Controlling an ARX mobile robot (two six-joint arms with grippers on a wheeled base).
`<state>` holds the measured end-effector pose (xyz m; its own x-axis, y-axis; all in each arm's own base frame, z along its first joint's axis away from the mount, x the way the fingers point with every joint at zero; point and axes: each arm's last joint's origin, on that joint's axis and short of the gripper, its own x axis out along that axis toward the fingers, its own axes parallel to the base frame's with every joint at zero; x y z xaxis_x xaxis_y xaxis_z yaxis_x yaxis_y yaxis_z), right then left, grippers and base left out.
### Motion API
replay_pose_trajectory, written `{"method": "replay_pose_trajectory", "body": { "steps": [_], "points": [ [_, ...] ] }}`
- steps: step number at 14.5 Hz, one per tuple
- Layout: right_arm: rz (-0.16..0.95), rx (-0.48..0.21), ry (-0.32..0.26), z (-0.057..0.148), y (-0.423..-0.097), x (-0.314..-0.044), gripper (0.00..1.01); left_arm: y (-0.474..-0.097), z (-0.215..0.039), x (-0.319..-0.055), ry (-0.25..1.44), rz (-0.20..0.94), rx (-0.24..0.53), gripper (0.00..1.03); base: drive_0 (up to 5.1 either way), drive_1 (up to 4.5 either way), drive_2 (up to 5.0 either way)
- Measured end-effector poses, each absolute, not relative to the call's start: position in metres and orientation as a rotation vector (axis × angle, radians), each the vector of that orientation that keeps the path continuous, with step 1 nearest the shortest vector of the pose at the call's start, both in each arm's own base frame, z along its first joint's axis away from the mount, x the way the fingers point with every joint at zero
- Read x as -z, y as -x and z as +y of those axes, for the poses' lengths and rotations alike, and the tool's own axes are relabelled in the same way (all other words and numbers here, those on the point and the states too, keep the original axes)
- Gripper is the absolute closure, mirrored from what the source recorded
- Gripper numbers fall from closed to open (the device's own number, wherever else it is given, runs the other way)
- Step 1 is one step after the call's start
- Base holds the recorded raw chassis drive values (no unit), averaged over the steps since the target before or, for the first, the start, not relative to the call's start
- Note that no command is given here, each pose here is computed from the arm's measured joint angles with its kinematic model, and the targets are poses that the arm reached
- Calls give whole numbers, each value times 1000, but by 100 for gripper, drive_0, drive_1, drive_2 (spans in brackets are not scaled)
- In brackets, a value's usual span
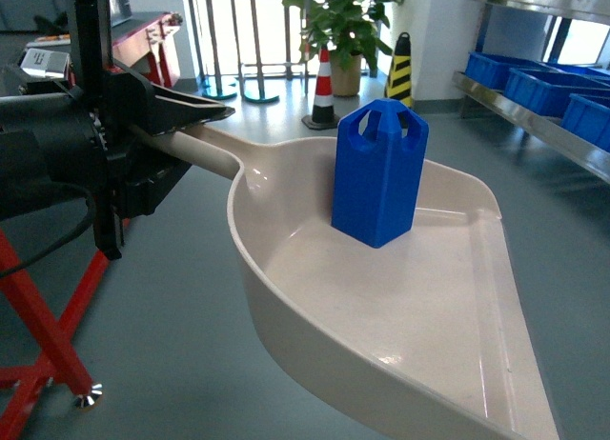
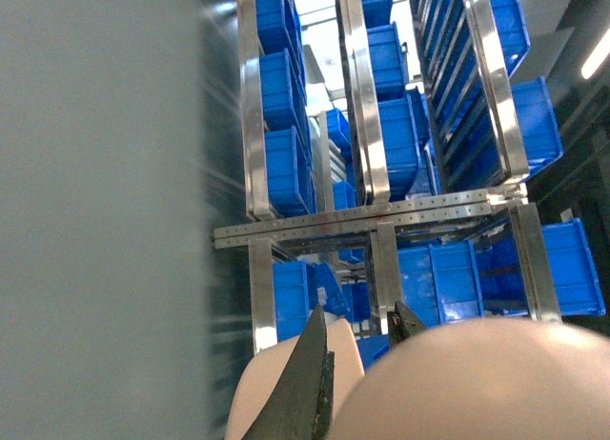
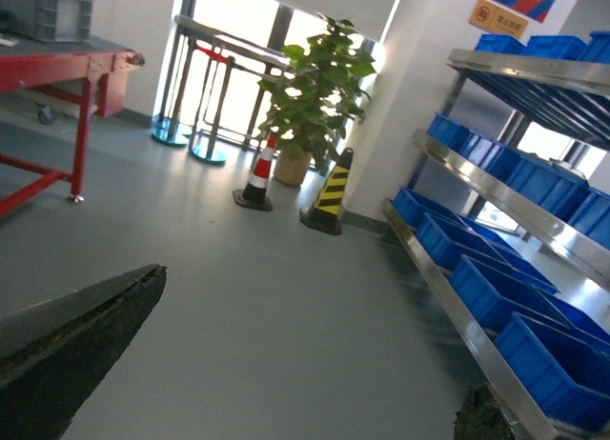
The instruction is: Place part in tray to right shelf
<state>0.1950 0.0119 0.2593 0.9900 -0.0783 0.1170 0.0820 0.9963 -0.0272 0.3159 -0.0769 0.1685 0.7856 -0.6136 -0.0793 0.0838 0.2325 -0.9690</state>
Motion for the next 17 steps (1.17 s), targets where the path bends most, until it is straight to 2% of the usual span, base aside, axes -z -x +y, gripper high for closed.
{"method": "replay_pose_trajectory", "body": {
  "steps": [17],
  "points": [
    [-116,81,32,12,-195,-259,3,-316,-76,-169,1256,498,500,90,-156,-156,-156]
  ]
}}
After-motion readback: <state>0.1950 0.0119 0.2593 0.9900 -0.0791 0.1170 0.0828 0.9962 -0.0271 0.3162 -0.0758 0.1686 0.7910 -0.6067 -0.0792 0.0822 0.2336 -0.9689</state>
